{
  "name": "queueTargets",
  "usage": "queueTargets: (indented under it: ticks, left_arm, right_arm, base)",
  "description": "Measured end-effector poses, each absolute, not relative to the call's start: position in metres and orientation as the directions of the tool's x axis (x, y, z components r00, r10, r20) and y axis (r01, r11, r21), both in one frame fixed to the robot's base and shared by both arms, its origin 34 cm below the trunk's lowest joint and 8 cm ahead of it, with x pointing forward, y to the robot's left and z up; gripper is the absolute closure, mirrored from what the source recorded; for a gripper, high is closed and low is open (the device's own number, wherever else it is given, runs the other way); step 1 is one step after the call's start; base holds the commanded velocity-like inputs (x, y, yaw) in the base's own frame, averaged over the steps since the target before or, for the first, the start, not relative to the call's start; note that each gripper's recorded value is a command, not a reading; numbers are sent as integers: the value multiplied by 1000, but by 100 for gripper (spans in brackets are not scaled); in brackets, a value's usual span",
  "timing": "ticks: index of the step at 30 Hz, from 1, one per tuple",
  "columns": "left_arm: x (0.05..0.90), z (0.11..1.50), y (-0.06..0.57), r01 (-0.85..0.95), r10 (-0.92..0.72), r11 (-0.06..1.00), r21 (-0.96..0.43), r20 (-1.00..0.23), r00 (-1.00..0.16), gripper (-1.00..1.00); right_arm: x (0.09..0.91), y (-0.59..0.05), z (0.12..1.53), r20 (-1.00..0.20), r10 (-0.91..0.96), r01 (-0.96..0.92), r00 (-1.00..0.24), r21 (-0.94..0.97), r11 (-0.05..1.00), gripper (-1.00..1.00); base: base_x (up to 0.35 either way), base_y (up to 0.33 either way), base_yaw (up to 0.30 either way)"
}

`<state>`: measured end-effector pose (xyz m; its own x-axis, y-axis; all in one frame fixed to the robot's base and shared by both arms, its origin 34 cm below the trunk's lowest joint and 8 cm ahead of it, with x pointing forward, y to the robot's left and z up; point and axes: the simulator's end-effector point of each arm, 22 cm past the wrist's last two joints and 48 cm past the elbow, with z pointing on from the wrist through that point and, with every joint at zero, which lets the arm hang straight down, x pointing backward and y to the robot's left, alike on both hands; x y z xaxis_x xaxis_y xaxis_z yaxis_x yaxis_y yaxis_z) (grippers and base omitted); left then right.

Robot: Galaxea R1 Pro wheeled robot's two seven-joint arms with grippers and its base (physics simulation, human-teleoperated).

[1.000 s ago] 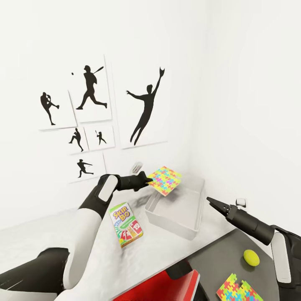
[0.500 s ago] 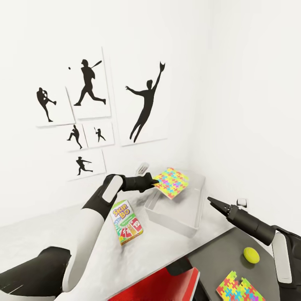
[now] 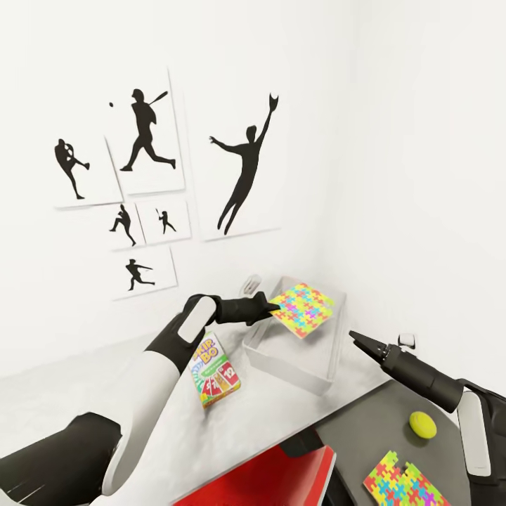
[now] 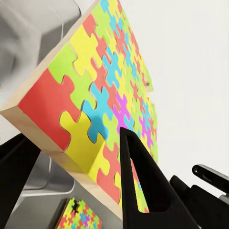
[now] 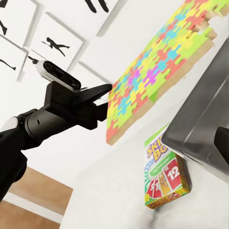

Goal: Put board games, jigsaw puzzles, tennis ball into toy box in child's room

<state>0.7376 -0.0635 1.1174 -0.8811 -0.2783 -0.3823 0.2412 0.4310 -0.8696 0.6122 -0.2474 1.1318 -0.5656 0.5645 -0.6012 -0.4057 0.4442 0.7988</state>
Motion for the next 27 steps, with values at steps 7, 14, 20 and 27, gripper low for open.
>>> queueTargets:
  ticks: [7,14,20,27]
  left_arm:
    - [741,1108,-63,232,-288,437,-869,-380,-879,100]
    - [747,1090,-59,202,-310,450,-870,-364,-878,100]
    - [748,1083,-59,192,-315,451,-871,-357,-879,100]
    - [748,1070,-58,172,-315,457,-873,-339,-886,100]
  right_arm:
    - [614,-247,1126,-595,564,-396,-573,803,444,-100]
    - [615,-248,1120,-588,565,-387,-579,808,444,-100]
    - [616,-248,1115,-582,565,-380,-585,812,444,-100]
    - [617,-248,1110,-576,565,-370,-591,816,444,-100]
  base:
    - [0,0,0]
    - [0,0,0]
    - [0,0,0]
    - [0,0,0]
